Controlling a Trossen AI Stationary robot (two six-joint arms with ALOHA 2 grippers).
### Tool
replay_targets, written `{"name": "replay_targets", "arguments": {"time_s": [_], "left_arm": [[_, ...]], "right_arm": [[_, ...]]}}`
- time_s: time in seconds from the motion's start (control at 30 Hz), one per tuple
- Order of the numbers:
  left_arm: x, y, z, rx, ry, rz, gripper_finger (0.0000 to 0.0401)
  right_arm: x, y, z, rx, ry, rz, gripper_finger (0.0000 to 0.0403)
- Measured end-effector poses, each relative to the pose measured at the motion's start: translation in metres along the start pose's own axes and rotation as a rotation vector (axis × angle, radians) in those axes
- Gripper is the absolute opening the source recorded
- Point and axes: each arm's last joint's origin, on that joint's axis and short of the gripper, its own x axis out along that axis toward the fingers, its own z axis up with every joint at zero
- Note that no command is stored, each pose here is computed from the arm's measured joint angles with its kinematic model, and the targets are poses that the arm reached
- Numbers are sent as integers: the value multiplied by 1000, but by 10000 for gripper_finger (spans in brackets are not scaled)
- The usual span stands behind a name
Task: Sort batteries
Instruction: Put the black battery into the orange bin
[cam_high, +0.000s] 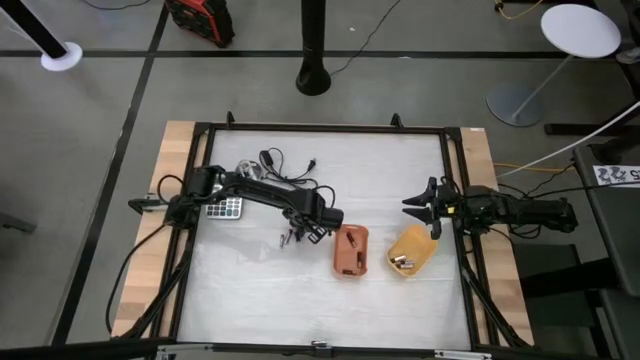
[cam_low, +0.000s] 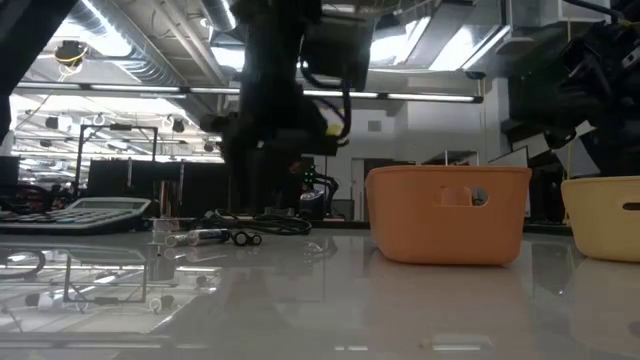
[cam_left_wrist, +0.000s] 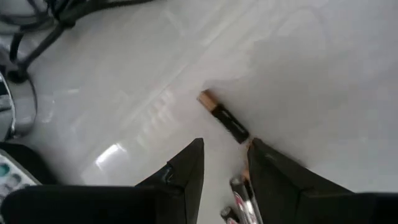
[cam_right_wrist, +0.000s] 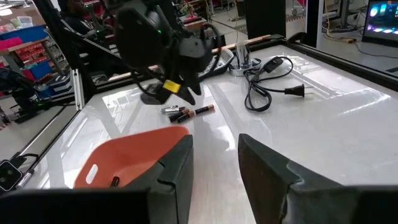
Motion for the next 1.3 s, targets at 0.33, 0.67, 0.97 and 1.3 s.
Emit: {"name": "replay_targets", "arguments": {"time_s": [0.33, 0.67, 0.97, 1.3], "left_arm": [[23, 5, 10, -116, -10, -43, 113], [30, 6, 8, -166, 15, -43, 113], [30, 6, 7, -45, 24, -54, 106], [31, 4, 14, 141, -3, -110, 36]], "right_arm": [[0, 0, -1, 0, 3, -1, 122], [0, 0, -1, -1, 5, -1, 122], [0, 0, -1, -1, 6, -1, 122], [0, 0, -1, -1, 6, -2, 122]]}}
